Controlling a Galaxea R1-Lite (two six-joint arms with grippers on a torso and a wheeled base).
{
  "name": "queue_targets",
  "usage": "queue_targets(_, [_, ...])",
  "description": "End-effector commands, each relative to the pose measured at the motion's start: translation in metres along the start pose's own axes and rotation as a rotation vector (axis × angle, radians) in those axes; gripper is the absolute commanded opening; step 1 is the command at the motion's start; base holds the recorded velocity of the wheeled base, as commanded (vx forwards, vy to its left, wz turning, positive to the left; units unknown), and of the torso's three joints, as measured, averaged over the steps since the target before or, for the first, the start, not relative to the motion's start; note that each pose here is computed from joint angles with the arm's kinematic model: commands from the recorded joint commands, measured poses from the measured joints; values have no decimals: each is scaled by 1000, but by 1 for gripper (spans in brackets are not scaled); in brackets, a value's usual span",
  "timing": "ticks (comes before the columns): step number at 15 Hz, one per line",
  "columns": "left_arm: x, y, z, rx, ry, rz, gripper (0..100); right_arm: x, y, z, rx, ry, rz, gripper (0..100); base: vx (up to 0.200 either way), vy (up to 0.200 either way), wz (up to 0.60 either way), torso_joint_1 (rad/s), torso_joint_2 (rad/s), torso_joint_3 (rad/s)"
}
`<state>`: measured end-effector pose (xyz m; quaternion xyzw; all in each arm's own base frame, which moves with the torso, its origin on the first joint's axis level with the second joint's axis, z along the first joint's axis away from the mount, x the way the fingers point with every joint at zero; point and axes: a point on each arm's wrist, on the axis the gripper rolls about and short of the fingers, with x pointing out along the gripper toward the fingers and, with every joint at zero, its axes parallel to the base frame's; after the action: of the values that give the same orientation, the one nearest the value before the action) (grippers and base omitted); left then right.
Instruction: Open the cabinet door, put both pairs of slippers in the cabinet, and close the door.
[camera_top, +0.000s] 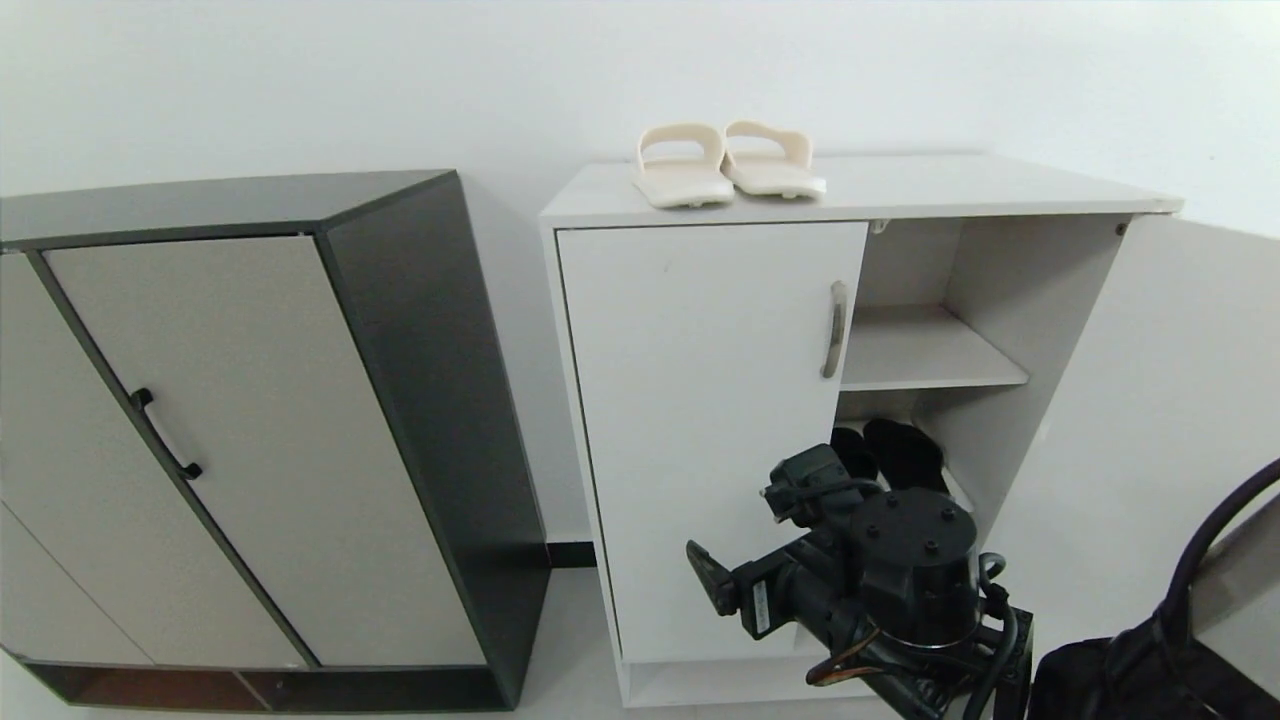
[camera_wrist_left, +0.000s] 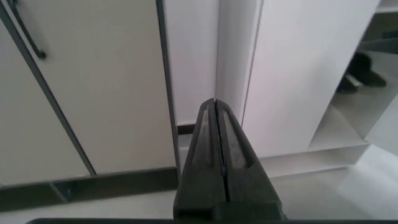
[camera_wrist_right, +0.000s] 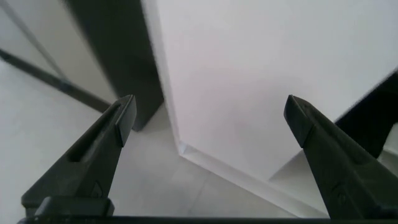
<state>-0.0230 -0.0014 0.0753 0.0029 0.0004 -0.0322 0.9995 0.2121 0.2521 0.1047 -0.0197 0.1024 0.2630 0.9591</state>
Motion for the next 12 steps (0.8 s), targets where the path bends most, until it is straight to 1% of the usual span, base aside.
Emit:
queue_targets(1, [0, 0, 0, 0, 2, 0, 0, 0, 0, 0, 0, 0, -1, 100, 0, 0, 0, 95, -520, -339])
queue_targets(6, [0, 0, 0, 3, 2, -2, 0, -1, -1, 0, 1, 2, -2, 100, 0, 0, 0, 126, -473, -336])
queue_targets(12, [0, 0, 0, 5, 2, -2, 0, 0, -2, -3, 2, 15, 1, 100, 0, 0, 0, 167, -473, -308])
